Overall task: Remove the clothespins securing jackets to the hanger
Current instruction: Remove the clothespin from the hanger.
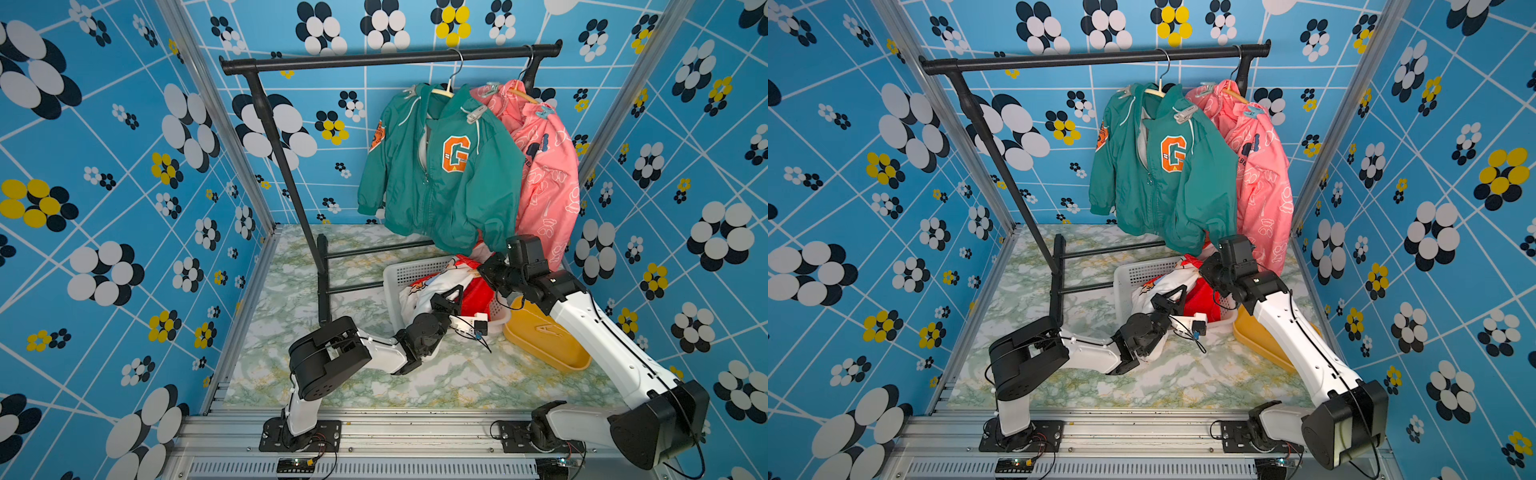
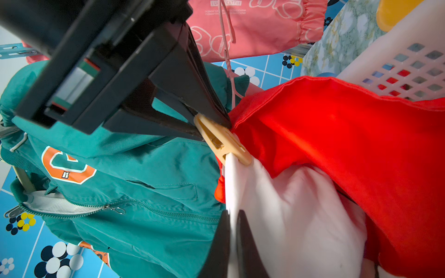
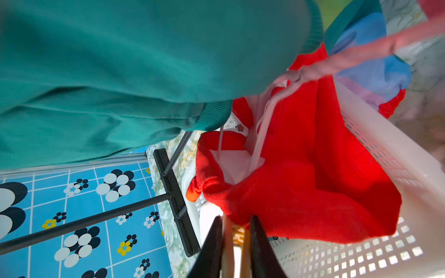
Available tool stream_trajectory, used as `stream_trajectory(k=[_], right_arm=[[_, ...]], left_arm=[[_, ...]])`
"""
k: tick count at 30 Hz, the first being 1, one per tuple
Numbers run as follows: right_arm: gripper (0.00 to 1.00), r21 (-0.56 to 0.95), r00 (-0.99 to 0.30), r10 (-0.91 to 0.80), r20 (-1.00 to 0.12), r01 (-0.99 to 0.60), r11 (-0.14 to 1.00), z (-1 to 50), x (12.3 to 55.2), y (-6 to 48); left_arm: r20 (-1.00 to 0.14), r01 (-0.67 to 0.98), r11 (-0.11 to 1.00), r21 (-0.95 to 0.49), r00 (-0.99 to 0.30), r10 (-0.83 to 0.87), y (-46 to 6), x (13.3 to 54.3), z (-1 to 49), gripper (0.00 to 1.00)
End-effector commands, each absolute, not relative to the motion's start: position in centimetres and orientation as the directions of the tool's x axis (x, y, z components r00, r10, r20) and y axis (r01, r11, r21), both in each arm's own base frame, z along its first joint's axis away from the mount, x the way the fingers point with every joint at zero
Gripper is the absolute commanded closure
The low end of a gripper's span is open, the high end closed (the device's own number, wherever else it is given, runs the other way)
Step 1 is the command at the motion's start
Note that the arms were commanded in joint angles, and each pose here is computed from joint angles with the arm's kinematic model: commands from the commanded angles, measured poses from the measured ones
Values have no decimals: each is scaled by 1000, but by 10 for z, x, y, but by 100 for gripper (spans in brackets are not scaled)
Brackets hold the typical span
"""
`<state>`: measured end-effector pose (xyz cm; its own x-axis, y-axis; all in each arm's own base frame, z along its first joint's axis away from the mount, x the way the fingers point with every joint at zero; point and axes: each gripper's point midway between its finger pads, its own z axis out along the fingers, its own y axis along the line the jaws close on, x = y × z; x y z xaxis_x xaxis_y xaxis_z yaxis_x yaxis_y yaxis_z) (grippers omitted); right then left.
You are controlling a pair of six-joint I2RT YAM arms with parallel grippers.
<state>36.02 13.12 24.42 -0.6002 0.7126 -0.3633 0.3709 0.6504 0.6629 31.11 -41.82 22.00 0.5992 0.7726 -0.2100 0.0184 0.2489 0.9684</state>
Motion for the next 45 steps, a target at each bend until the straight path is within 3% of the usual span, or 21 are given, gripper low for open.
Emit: stream_trajectory(k=[1,7,29,34,45], right_arm=[[92,688,-527,743,-413,354,633,258,371,123],[93,699,-504,750,-428,342,628,267,373,118],[93,684,-404,727,-556,276,676,310,349,87],[92,624,-391,692,-607,305,720,311,337,68],[90,454,-405,716,-568,572,683,221,296,-24]], left_arm=[[-290,-48,387,921,579,762,-404,309,271,100],[-295,-23,372,928,567,769,-404,310,261,100],[-522,302,427,852,448,726,-375,318,252,100],[-560,341,448,826,419,715,-368,322,256,100],[-810,644,500,579,382,445,-336,284,306,100]])
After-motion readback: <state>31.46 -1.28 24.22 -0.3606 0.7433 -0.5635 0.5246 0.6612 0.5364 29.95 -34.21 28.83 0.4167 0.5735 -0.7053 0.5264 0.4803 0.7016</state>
